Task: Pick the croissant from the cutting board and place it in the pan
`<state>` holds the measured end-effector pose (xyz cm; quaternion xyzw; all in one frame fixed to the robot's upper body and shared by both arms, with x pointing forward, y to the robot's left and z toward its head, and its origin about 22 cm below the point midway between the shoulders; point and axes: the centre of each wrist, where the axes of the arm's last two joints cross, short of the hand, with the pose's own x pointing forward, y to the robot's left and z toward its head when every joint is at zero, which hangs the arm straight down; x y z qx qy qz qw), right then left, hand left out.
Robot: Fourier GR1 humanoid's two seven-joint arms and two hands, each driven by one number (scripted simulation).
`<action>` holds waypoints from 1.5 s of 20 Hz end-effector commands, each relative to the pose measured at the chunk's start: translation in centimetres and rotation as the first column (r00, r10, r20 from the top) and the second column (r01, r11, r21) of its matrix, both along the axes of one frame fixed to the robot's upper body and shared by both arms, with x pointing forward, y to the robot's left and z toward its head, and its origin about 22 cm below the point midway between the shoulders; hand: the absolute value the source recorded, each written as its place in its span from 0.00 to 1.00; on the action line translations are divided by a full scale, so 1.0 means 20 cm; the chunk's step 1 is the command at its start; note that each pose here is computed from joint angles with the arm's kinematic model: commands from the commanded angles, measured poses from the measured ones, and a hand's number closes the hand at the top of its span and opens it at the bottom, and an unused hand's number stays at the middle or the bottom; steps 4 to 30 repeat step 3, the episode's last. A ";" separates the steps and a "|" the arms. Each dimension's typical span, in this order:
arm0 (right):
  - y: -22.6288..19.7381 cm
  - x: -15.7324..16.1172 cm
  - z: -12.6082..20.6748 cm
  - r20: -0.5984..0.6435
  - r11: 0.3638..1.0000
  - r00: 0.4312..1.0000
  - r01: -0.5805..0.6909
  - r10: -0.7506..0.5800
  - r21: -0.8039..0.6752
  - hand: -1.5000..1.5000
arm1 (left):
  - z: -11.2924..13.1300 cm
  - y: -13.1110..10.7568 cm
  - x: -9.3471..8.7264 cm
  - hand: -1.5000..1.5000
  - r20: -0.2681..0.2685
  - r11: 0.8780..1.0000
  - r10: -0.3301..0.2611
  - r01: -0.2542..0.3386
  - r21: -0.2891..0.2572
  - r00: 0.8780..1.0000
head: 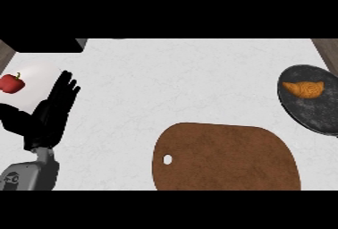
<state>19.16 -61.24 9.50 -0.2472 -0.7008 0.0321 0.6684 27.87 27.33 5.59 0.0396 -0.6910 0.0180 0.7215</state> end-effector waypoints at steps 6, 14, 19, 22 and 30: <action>-0.08 -0.15 0.06 0.063 0.991 0.991 -0.123 0.120 0.047 0.00 | -0.02 -0.06 -0.03 0.50 -0.006 1.000 -0.001 0.001 -0.017 1.000; -0.08 -0.15 0.06 0.063 0.991 0.991 -0.123 0.120 0.047 0.00 | -0.02 -0.06 -0.03 0.50 -0.006 1.000 -0.001 0.001 -0.017 1.000; -0.08 -0.15 0.06 0.063 0.991 0.991 -0.123 0.120 0.047 0.00 | -0.02 -0.06 -0.03 0.50 -0.006 1.000 -0.001 0.001 -0.017 1.000; -0.08 -0.15 0.06 0.063 0.991 0.991 -0.123 0.120 0.047 0.00 | -0.02 -0.06 -0.03 0.50 -0.006 1.000 -0.001 0.001 -0.017 1.000; -0.08 -0.15 0.06 0.063 0.991 0.991 -0.123 0.120 0.047 0.00 | -0.02 -0.06 -0.03 0.50 -0.006 1.000 -0.001 0.001 -0.017 1.000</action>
